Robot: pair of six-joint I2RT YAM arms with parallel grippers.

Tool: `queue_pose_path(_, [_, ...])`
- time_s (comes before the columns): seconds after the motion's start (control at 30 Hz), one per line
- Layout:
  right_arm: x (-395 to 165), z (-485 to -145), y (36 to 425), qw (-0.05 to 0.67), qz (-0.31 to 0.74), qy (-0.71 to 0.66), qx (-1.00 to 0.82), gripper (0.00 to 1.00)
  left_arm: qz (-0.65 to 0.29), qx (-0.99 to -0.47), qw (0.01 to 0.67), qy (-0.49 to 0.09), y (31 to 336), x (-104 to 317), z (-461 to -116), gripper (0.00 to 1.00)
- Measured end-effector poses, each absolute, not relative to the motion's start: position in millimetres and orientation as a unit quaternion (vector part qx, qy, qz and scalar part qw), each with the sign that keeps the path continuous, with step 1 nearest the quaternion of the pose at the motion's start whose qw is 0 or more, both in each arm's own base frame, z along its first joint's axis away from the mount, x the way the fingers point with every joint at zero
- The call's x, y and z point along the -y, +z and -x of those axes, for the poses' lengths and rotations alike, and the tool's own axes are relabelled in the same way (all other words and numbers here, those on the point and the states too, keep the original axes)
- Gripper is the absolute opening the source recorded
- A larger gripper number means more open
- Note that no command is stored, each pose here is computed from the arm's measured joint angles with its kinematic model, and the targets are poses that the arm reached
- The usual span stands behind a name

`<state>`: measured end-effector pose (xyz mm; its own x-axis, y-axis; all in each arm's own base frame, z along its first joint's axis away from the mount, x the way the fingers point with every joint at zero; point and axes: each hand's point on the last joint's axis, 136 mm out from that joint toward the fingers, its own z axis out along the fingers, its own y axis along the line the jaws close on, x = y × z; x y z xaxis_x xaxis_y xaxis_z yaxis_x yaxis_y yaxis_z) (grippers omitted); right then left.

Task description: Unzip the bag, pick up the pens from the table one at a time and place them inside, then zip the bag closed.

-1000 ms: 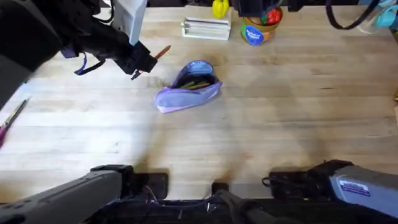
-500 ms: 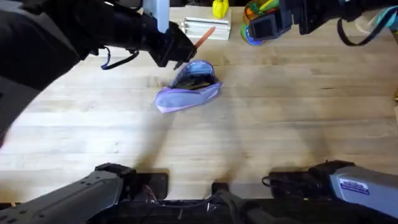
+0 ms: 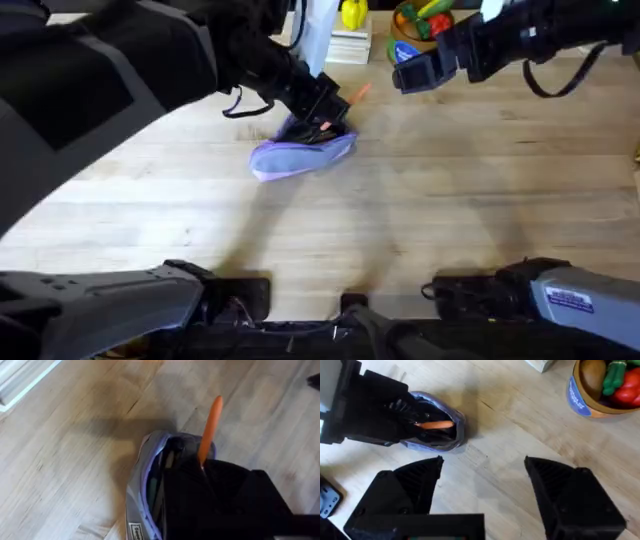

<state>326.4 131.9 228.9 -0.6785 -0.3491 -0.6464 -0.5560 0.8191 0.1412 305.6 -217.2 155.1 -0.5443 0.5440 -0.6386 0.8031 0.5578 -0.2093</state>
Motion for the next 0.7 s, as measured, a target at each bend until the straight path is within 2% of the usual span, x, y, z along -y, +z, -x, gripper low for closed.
queue_pose_path(0.1, [-132, -326, 229, 0.313, 0.251, 0.166, -0.901, 0.998, -0.39, -0.858, 0.252, -0.22, 149, 207, -307, 0.042])
queue_pose_path(0.43, [-133, -330, 232, 0.322, 0.252, 0.165, -0.897, 0.998, -0.372, -0.905, 0.16, -0.132, 118, 165, -283, 0.042])
queue_pose_path(0.57, [-133, -332, 233, 0.326, 0.253, 0.165, -0.896, 0.998, -0.375, -0.909, 0.151, -0.099, 112, 154, -284, 0.042])
queue_pose_path(0.7, [-134, -333, 235, 0.331, 0.253, 0.166, -0.894, 0.998, -0.376, -0.91, 0.148, -0.095, 110, 153, -285, 0.043])
